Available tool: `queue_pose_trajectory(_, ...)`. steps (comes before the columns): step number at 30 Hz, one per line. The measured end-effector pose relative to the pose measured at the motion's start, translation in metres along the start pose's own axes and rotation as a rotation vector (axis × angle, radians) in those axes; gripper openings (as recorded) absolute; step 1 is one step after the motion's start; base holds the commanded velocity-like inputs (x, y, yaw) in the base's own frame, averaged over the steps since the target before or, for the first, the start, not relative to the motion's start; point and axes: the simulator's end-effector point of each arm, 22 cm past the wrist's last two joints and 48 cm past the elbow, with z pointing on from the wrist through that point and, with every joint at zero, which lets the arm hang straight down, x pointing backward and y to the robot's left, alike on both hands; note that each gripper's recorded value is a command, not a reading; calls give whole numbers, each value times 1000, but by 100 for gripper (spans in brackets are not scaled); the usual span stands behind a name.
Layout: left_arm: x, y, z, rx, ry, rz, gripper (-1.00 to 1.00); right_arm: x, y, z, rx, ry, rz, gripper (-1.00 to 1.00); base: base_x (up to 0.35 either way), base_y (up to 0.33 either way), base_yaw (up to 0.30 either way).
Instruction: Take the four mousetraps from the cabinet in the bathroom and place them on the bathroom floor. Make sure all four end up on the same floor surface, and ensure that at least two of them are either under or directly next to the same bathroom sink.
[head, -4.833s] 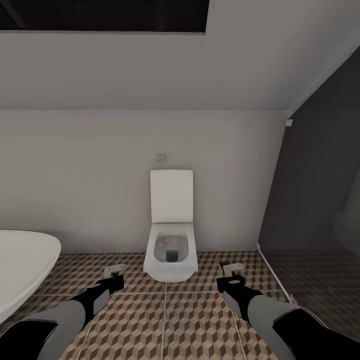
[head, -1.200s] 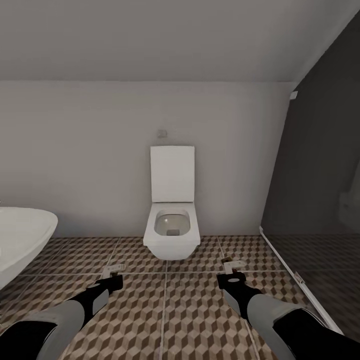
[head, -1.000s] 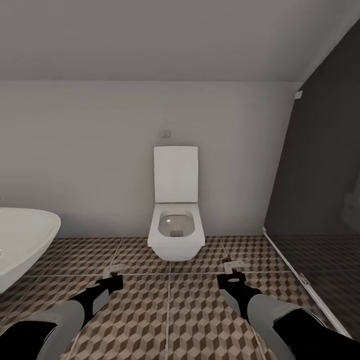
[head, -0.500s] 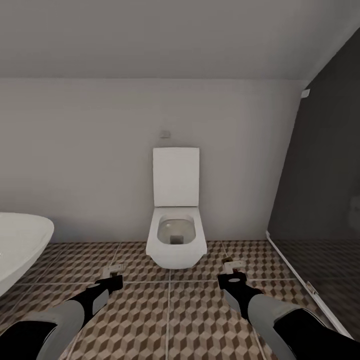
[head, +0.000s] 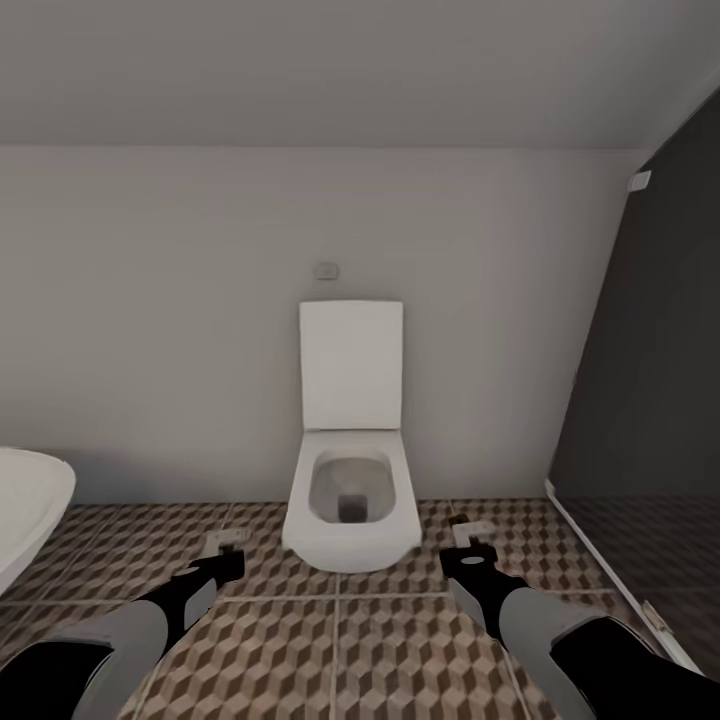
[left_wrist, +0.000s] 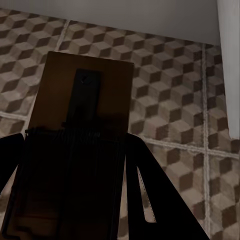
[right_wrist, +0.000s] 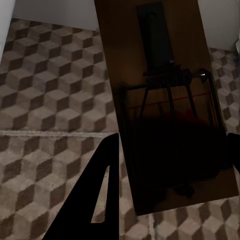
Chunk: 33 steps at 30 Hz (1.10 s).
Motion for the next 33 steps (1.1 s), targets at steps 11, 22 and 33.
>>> queue_pose_trajectory(11, 0, 1, 0, -1, -1, 0, -100, -1, -4, 0, 21, -3, 2, -100, 320, 0, 0)
queue_pose_trajectory(22, 0, 0, 0, 1, -2, 1, -100, -1, -22, -2, 110, -4, 11, -100, 241, 0, 0)
queue_pose_trajectory(33, 0, -1, 0, 1, -2, 1, -100, -1, -22, -2, 112, -2, 11, -100, 14, 0, 5)
